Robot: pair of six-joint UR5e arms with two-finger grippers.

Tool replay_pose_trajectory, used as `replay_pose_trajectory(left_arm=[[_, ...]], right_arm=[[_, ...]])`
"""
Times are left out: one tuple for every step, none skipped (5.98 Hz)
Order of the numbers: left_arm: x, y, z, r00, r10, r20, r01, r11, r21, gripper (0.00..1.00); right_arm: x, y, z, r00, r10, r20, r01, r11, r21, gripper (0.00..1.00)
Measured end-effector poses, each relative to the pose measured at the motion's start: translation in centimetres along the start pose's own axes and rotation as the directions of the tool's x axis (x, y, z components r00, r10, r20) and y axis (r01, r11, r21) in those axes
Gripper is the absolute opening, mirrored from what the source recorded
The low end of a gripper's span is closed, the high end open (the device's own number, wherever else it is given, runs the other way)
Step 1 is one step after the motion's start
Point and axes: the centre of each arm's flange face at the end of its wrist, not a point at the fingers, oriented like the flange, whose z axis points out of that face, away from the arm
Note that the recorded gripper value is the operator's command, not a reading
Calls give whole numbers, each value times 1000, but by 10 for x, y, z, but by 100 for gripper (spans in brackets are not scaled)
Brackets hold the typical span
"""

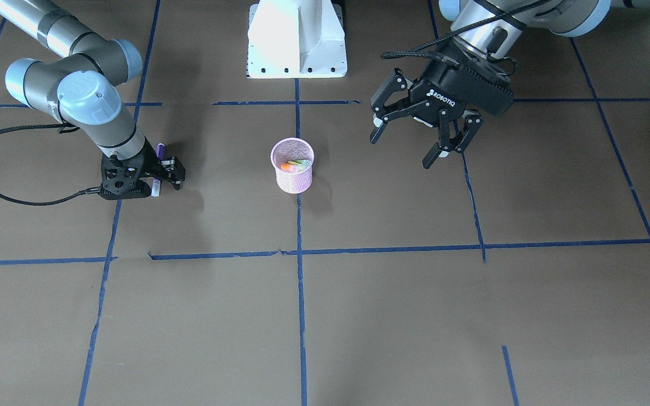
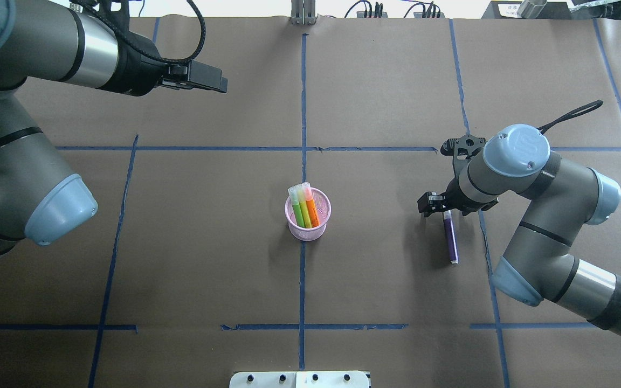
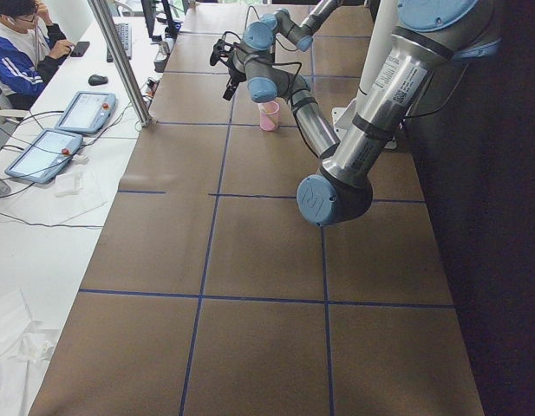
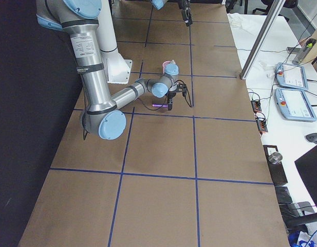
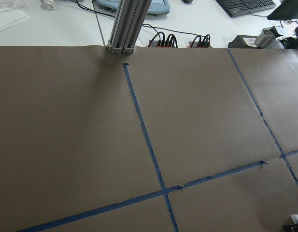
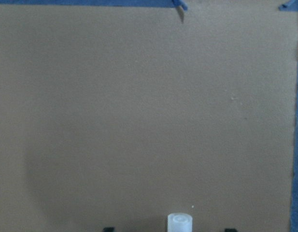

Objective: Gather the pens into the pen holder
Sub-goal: 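Close the right gripper on the purple marker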

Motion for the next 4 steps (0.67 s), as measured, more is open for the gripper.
replay_pose_trajectory(left_arm=[[0,0,0,1000,0,0,0,1000,0,100],[0,0,0,1000,0,-1,0,1000,1,100],[1,0,0,1000,0,-1,0,1000,0,100],[1,0,0,1000,1,-2,-1,1000,0,100]], right_arm=[[1,-2,-3,1000,4,5,-4,1000,-2,48],[2,-2,-4,1000,5,8,-5,1000,-1,48],[2,-2,-5,1000,6,8,-6,1000,-2,48],[4,-1,-5,1000,6,7,-6,1000,-2,48]])
